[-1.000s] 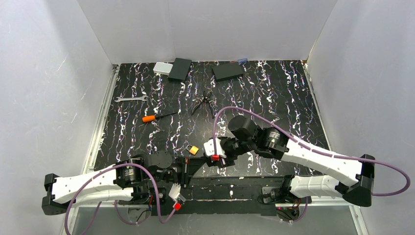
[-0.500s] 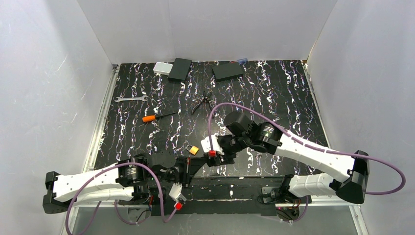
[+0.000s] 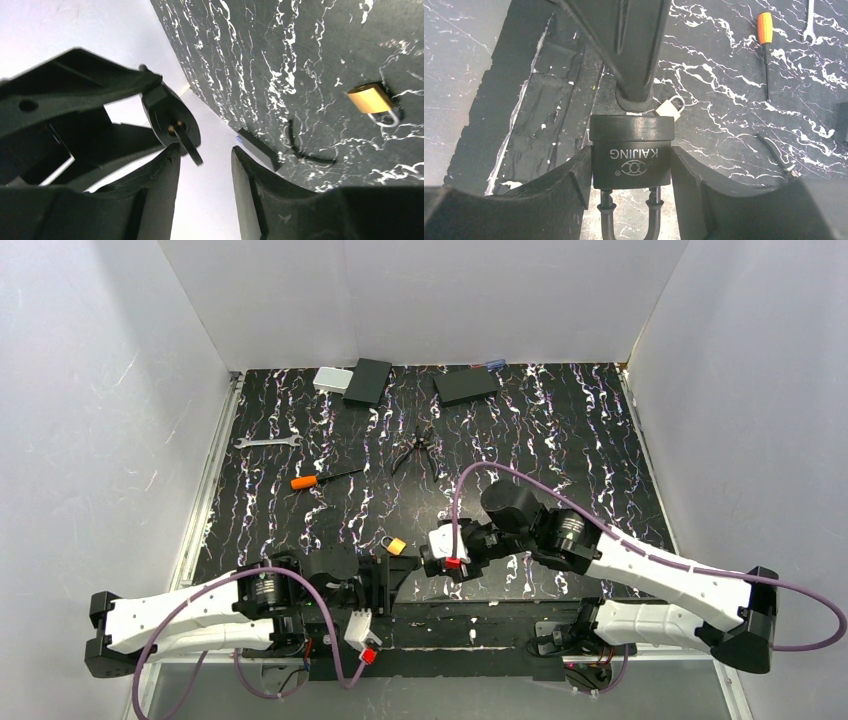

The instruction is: Unlock with the key

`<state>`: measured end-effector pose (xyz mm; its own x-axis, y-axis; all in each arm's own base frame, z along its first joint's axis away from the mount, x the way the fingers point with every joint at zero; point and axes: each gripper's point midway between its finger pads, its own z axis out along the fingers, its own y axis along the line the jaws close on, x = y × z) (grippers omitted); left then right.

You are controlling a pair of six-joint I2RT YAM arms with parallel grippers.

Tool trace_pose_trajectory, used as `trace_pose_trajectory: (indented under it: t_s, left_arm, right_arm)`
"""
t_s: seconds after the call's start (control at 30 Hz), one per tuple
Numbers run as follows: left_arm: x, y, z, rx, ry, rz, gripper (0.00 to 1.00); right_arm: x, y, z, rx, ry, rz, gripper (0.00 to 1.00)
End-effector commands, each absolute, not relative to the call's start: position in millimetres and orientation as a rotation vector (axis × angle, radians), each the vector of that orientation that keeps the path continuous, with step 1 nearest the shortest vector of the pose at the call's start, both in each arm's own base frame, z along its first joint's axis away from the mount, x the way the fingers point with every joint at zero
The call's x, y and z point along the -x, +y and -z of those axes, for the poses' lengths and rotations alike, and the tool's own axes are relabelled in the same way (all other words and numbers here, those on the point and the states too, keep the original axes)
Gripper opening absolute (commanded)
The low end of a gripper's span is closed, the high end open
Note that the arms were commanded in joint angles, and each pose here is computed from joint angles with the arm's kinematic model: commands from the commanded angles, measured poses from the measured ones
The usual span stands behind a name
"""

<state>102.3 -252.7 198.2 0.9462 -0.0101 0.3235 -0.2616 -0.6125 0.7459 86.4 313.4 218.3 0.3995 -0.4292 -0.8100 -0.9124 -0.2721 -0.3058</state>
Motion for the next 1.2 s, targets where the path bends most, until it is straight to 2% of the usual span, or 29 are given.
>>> trace_pose_trajectory:
  t_s: [0.0,0.17,0.37,0.5,0.67,0.77,0.93,1.17]
  left_arm:
    - [-96,-247,-216,-2.149,-0.020,-0.223,0.43]
    - [-93,-254,-234,-2.033,0.143,-0.101,0.59]
    - [-100,-255,-277,-1.695,0.605,0.170,0.66]
    - [-123,-245,-310,-1.328,0.974,0.318,0.67]
    - [-137,-227,-326,-1.020,1.323,0.454,0.73]
    - [-131,-230,-324,-0.966,1.439,0.544,0.74]
    - [-137,-232,-313,-0.916,1.668,0.563,0.85]
    - [-152,-244,-302,-0.854,1.957,0.898,0.88]
  right_arm:
    - [-90,321,-263,1.720,0.994,-0.755,0.01]
    - [-98,321,-253,1.706,1.025,-0.719,0.01]
    - [-111,319,-248,1.642,1.024,-0.642,0.01]
    - [-122,318,-252,1.593,1.017,-0.583,0.01]
    - [-125,319,-253,1.578,0.994,-0.567,0.01]
    - [-125,321,-258,1.562,0.974,-0.562,0.01]
    - [-126,320,-258,1.561,0.958,-0.548,0.01]
    - [-126,317,-253,1.569,0.959,-0.524,0.01]
